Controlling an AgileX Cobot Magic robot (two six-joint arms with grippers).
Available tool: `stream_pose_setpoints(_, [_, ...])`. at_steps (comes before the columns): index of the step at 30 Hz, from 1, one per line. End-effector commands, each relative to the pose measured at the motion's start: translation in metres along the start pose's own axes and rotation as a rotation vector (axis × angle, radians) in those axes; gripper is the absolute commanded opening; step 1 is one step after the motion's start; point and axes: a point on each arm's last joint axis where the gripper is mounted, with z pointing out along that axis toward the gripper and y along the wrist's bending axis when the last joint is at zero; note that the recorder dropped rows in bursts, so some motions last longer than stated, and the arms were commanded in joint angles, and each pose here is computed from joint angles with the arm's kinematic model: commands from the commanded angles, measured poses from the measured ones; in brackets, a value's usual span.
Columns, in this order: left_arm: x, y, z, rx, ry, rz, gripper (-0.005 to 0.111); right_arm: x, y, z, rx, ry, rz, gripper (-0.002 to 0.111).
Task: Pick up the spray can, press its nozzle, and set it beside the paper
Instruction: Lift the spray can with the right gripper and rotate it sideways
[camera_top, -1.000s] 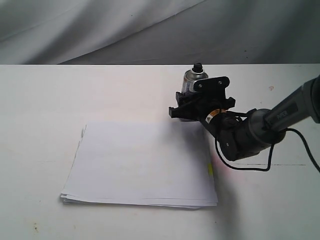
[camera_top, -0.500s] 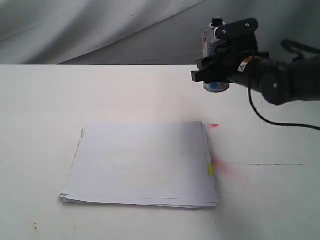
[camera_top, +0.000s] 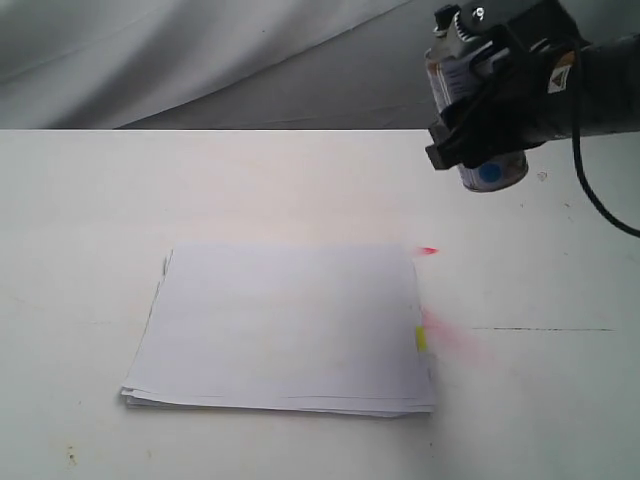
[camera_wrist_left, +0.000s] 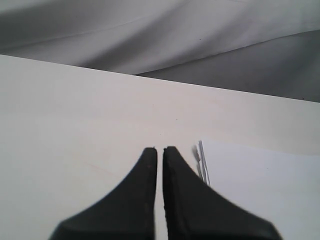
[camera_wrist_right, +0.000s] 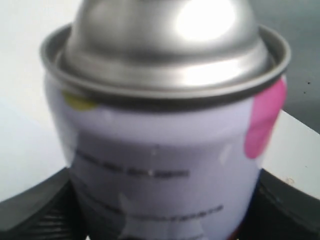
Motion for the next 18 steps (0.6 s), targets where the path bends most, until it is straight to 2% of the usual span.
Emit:
stream_pose_setpoints(1, [0.001,0.0,0.0,0.005,-0.004,0.005,0.006,-0.006,0.011,-0.007,0.031,0.015,-0.185,0.0])
stream_pose_setpoints(9, [0.001,0.0,0.0,0.005,-0.004,0.005,0.006,-0.013,0.049,0.004,0.081,0.016,-0.443,0.0])
stream_pose_setpoints(13, [0.001,0.0,0.0,0.005,-0.004,0.005,0.006,-0.012,0.078,0.019,0.067,0.014,-0.589,0.0])
stream_pose_setpoints(18, [0.001,0.0,0.0,0.005,-0.004,0.005,0.006,-0.007,0.104,0.036,0.069,0.022,-0.691,0.0])
